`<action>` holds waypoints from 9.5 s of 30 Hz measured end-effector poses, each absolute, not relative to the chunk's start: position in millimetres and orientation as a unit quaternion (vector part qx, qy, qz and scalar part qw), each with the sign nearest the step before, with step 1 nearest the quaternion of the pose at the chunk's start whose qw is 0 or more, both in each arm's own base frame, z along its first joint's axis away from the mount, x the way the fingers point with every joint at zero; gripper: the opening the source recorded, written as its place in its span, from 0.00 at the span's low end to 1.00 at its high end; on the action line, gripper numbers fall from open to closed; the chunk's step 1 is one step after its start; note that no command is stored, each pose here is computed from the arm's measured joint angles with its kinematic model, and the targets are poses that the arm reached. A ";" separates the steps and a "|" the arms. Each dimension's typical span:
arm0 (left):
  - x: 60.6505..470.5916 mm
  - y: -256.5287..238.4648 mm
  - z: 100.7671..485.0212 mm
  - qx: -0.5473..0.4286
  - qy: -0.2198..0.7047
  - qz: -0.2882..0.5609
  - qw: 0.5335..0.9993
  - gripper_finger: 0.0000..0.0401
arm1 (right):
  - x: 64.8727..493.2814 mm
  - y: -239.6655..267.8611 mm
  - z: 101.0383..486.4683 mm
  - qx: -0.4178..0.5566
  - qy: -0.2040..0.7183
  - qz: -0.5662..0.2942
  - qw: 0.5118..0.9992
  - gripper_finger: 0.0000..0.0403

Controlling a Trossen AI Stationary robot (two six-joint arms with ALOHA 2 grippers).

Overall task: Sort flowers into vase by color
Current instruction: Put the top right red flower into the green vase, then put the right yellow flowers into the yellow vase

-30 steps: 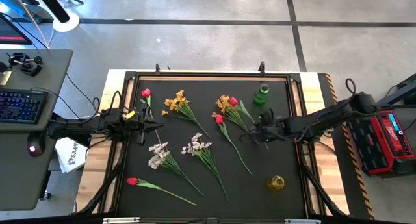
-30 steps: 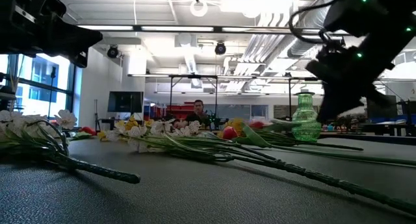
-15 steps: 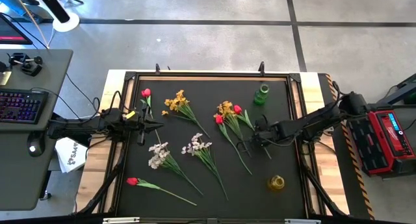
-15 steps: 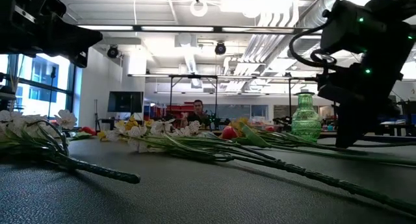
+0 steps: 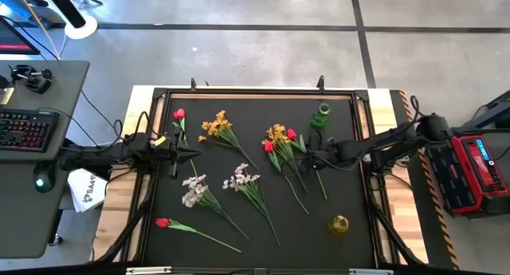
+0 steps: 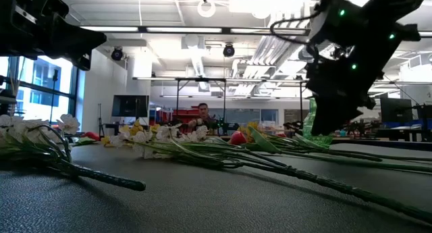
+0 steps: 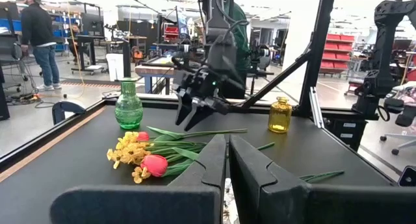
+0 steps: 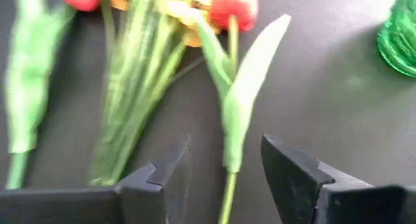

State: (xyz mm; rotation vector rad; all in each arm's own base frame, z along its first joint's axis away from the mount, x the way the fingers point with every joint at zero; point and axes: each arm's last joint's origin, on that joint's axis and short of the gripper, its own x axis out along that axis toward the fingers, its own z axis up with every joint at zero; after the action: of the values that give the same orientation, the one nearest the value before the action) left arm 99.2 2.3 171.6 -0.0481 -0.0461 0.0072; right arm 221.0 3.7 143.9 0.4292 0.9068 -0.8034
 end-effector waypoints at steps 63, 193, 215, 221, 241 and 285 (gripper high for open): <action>99.5 2.3 169.9 -0.037 -0.014 0.003 0.999 0.02 | 174.3 -94.4 314.1 -0.163 -0.033 -0.540 0.825 0.00; 99.5 2.5 170.6 -0.042 -0.018 0.007 0.999 0.02 | 347.7 -8.0 259.6 0.088 0.437 -0.113 0.888 0.73; 99.6 2.5 168.1 -0.037 -0.005 0.007 0.999 0.02 | 287.7 45.9 176.3 0.138 0.529 -0.257 0.797 0.73; 99.5 2.5 168.2 -0.034 -0.006 0.007 0.999 0.02 | 288.4 32.2 151.8 0.157 0.472 -0.251 0.831 0.73; 99.6 2.5 167.0 -0.032 0.000 0.008 0.999 0.02 | 296.1 6.1 134.0 0.164 0.469 -0.282 0.820 0.72; 99.6 2.4 166.1 -0.047 0.005 0.006 0.999 0.02 | 106.5 201.3 263.4 0.041 -0.001 -0.173 0.984 0.00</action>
State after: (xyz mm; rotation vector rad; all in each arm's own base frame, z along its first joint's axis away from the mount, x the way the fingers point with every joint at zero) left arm 99.6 2.4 166.1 -0.0939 0.0101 0.0127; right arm 106.5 201.3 263.4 0.0818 -0.0012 -0.3477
